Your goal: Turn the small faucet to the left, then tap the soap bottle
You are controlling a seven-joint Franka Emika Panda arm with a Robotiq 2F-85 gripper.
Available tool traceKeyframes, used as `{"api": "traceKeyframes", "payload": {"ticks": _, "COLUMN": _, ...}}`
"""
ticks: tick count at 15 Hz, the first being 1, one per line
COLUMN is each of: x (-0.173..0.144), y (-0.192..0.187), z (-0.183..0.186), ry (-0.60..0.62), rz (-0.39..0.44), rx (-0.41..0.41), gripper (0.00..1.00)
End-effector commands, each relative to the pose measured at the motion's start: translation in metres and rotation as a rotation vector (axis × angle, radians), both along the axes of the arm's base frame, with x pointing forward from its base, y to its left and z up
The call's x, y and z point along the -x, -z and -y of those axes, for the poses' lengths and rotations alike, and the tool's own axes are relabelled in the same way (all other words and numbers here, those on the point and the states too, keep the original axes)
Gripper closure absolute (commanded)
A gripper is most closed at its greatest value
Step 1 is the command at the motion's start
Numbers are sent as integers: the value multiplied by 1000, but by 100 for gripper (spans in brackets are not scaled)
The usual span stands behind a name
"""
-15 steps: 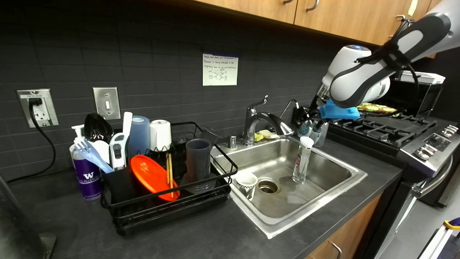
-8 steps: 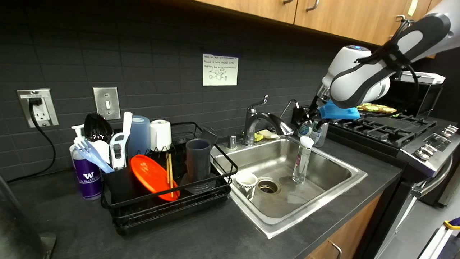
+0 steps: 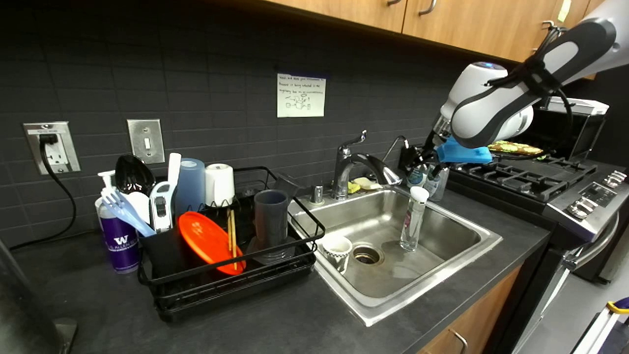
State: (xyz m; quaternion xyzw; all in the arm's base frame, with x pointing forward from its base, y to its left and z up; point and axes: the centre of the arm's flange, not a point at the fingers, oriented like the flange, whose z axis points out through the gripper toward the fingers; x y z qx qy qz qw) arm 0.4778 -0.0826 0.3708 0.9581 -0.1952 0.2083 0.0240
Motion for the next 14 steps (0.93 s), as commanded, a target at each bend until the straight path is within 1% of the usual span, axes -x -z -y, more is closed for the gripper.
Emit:
{"api": "traceKeyframes", "payload": {"ticks": 1, "x": -1, "y": 0, "z": -1, "ry": 4, "rz": 3, "rx": -4, "gripper": 0}}
{"api": "traceKeyframes", "payload": {"ticks": 2, "x": -2, "y": 0, "z": -2, "ry": 4, "rz": 26, "rx": 9, "gripper": 0}}
{"api": "traceKeyframes", "payload": {"ticks": 8, "x": -11, "y": 6, "z": -8, "ry": -10, "rz": 69, "rx": 12, "gripper": 0}}
{"api": "traceKeyframes", "payload": {"ticks": 9, "x": -12, "y": 10, "z": -8, "ry": -11, "rz": 77, "rx": 16, "gripper": 25}}
{"api": "traceKeyframes", "payload": {"ticks": 10, "x": -13, "y": 13, "z": -9, "ry": -17, "rz": 82, "rx": 21, "gripper": 26}}
{"api": "traceKeyframes", "payload": {"ticks": 11, "x": -15, "y": 17, "z": -10, "ry": -22, "rz": 88, "rx": 21, "gripper": 31}}
{"api": "traceKeyframes", "payload": {"ticks": 13, "x": -20, "y": 23, "z": -11, "ry": -24, "rz": 98, "rx": 18, "gripper": 45}}
{"api": "traceKeyframes", "payload": {"ticks": 14, "x": -22, "y": 25, "z": -12, "ry": -26, "rz": 101, "rx": 15, "gripper": 55}}
